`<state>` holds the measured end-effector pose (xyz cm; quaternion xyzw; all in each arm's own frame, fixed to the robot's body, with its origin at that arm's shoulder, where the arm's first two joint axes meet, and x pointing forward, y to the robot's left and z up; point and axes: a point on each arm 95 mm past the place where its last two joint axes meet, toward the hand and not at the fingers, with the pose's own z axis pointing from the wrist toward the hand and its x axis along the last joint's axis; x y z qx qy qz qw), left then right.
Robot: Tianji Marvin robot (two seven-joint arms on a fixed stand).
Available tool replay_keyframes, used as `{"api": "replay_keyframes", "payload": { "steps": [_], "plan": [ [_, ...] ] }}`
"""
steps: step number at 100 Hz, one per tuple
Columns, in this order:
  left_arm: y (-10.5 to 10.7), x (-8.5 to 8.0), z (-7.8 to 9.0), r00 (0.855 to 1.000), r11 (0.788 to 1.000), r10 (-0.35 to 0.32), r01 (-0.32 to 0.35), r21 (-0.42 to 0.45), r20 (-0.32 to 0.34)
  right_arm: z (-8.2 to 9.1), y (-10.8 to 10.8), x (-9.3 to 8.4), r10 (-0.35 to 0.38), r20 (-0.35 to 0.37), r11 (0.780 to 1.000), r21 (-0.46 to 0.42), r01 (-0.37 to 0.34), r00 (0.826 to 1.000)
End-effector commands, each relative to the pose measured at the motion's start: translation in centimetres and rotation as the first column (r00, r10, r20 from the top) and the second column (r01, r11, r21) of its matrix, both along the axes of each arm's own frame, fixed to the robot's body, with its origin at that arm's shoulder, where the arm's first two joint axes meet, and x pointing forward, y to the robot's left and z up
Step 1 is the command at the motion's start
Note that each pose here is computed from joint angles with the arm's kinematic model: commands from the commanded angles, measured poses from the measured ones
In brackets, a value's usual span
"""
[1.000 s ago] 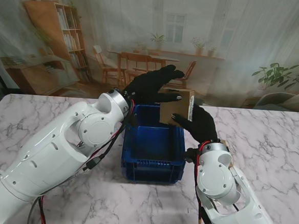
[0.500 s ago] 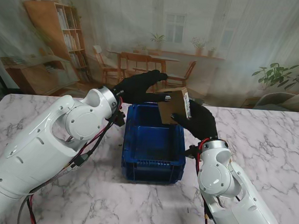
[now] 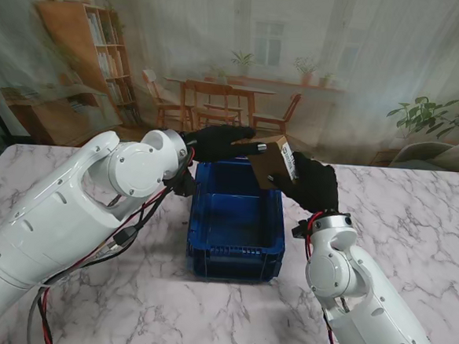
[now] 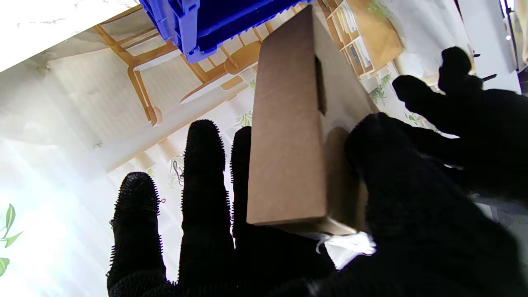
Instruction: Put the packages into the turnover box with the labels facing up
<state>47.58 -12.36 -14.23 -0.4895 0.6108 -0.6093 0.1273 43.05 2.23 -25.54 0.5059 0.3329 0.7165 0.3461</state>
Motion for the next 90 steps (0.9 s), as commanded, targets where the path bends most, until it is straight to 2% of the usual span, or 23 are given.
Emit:
{"api": "replay_keyframes", "payload": {
  "steps": [1,11,38,47,75,90],
  "plan": [
    [-0.5,0.1,0.2,0.999,1.0,-0.015,0.015,0.009,-0.029,-0.1,0.0,0.2,0.002,0.011,1.0,-0.012,-0.002,1.0],
    [-1.0,0.1,-0.1,0.998,0.999,-0.023,0.025,0.023,-0.062,-0.1,0.2,0.4,0.008,0.027,0.999,-0.036,-0.007,1.0],
    [-1.8,0.0,-0.3,0.996,1.0,-0.018,0.02,0.014,-0.091,-0.3,0.6,0.6,0.03,0.043,0.998,-0.06,-0.027,0.999],
    [-1.7,0.1,-0.4,0.996,1.0,-0.017,0.019,0.025,-0.085,-0.4,0.7,0.6,0.039,0.053,0.997,-0.073,-0.035,0.998],
    [-1.4,0.8,-0.6,0.998,0.998,0.041,-0.039,0.042,-0.052,-0.5,1.1,0.5,0.057,0.054,0.995,-0.079,-0.053,0.997],
    [-1.9,0.9,-0.8,0.998,0.999,0.034,-0.032,0.039,-0.049,-0.6,1.5,0.5,0.067,0.047,0.995,-0.077,-0.063,0.997]
  ]
}}
